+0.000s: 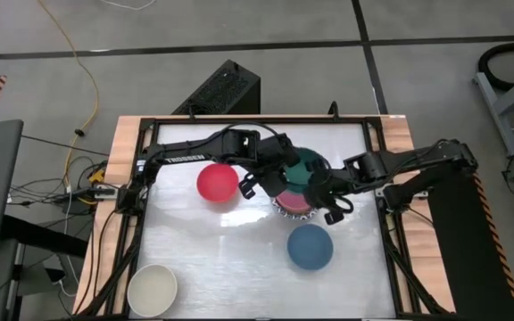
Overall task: Nest bowls inside each other
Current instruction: Stack the green bowl on top of the pink bowl
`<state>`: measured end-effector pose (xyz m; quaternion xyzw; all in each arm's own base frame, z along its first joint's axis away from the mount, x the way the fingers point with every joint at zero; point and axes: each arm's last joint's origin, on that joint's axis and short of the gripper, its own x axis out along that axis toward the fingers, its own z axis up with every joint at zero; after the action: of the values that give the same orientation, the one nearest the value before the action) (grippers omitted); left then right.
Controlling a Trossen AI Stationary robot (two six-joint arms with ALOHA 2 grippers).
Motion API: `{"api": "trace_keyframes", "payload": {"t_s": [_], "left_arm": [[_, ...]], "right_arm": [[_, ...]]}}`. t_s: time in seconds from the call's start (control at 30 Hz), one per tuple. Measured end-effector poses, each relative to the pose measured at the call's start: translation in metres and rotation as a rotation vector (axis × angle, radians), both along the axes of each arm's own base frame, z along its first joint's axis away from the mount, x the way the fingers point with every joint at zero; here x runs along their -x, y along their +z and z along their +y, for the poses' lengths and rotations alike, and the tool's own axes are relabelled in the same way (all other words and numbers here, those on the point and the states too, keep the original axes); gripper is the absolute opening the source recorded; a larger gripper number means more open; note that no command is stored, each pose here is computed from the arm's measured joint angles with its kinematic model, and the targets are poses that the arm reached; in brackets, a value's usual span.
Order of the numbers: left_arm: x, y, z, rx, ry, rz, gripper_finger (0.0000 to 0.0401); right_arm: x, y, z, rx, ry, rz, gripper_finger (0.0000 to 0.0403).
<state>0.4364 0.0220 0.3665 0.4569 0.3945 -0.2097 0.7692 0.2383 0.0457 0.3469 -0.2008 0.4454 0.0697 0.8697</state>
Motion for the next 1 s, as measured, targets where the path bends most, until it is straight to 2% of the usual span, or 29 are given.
{"api": "trace_keyframes", "payload": {"t_s": [0.23, 0.5, 0.7, 0.87, 1.0], "left_arm": [[0.0, 0.0, 0.0, 0.016, 0.047, 0.001, 0.0003], [0.002, -0.001, 0.002, 0.039, 0.099, 0.014, 0.0001], [0.001, -0.001, -0.001, 0.175, 0.142, 0.011, 0.0], [-0.014, -0.02, -0.006, 0.219, 0.19, 0.031, 0.0], [-0.03, -0.046, -0.015, 0.156, 0.203, 0.058, 0.0]], "right_arm": [[0.014, 0.014, -0.007, -0.021, -0.033, -0.071, 0.0141], [0.055, 0.046, -0.017, -0.078, -0.135, -0.273, 0.0151], [0.091, 0.059, -0.028, -0.063, -0.299, -0.364, 0.0145], [0.107, 0.063, -0.033, -0.046, -0.36, -0.397, 0.0142], [0.111, 0.064, -0.033, -0.05, -0.361, -0.408, 0.0141]]}}
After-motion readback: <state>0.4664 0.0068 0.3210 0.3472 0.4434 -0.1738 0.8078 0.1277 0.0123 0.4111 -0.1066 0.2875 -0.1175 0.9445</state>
